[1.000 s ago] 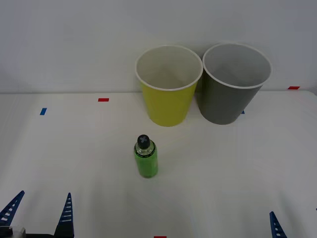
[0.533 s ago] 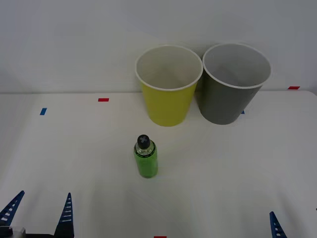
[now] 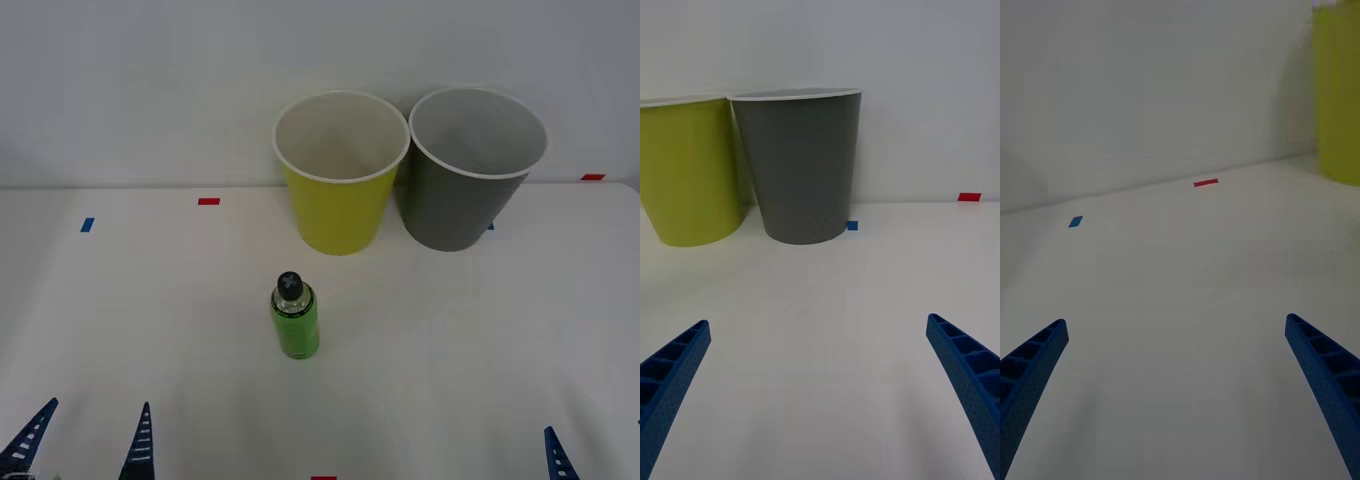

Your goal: Put cans in the gray bin and PET bottles in the light green bin.

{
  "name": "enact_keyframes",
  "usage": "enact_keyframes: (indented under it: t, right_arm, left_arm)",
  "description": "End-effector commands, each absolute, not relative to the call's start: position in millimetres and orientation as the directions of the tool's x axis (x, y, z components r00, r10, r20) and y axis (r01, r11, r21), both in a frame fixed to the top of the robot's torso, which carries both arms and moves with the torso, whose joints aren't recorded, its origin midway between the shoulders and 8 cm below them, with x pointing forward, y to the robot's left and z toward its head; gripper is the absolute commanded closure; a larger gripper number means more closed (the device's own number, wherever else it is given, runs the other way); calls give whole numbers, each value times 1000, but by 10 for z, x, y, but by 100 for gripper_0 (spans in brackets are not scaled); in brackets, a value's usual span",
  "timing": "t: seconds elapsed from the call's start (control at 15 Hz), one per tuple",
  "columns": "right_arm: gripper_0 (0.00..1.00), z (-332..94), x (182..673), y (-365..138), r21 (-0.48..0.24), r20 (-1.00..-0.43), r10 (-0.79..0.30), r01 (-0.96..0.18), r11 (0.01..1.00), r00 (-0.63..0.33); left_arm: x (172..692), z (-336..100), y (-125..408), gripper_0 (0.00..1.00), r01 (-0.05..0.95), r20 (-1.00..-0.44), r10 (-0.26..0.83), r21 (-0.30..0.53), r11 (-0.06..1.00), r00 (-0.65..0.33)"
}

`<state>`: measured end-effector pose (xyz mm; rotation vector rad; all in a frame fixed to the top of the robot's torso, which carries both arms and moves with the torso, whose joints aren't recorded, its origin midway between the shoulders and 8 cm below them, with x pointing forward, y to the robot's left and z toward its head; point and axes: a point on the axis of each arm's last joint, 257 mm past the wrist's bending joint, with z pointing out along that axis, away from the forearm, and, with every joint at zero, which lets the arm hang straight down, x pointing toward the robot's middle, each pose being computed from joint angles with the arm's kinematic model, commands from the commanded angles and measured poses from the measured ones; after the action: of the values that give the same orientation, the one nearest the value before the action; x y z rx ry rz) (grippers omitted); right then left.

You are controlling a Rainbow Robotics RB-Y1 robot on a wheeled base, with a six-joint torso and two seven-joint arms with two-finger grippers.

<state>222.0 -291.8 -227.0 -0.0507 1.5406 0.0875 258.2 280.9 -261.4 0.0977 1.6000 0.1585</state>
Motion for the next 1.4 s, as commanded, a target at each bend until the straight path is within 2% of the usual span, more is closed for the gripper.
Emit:
enact_keyframes:
  t: [0.07,0.2,0.33,0.6,0.73,0.93,1.13,1.4]
  right_arm:
    - [0,-2270,2219,-2918,22,-999,25,-89,996,28]
    - [0,-2270,2219,-2918,22,-999,25,-89,996,28]
    - [0,-2270,2219,-2918,22,-999,25,-89,996,28]
    - [0,-2270,2219,-2918,22,-999,25,-89,996,28]
    - [0,-2270,2219,-2918,22,-999,25,-89,996,28]
    - [0,-2270,2219,-2918,22,-999,25,-89,996,28]
    - [0,-2270,2219,-2918,22,-999,25,-89,996,28]
    - [0,-2270,2219,-2918,22,-999,25,-89,996,28]
  left_arm:
    - [2612,-2530,2527,0,42,-989,142,143,989,31]
    - [2657,-2508,2262,0,151,-988,140,148,977,59]
    - [2651,-2523,2153,0,217,-986,150,162,963,71]
    - [2636,-2562,2015,0,387,-971,198,234,892,131]
    - [2726,-2549,2042,0,419,-970,199,240,876,139]
    - [2828,-2531,1947,0,476,-985,127,166,864,114]
    - [2990,-2595,1858,0,533,-975,169,221,817,146]
    - [3181,-2607,1613,0,587,-965,173,259,767,199]
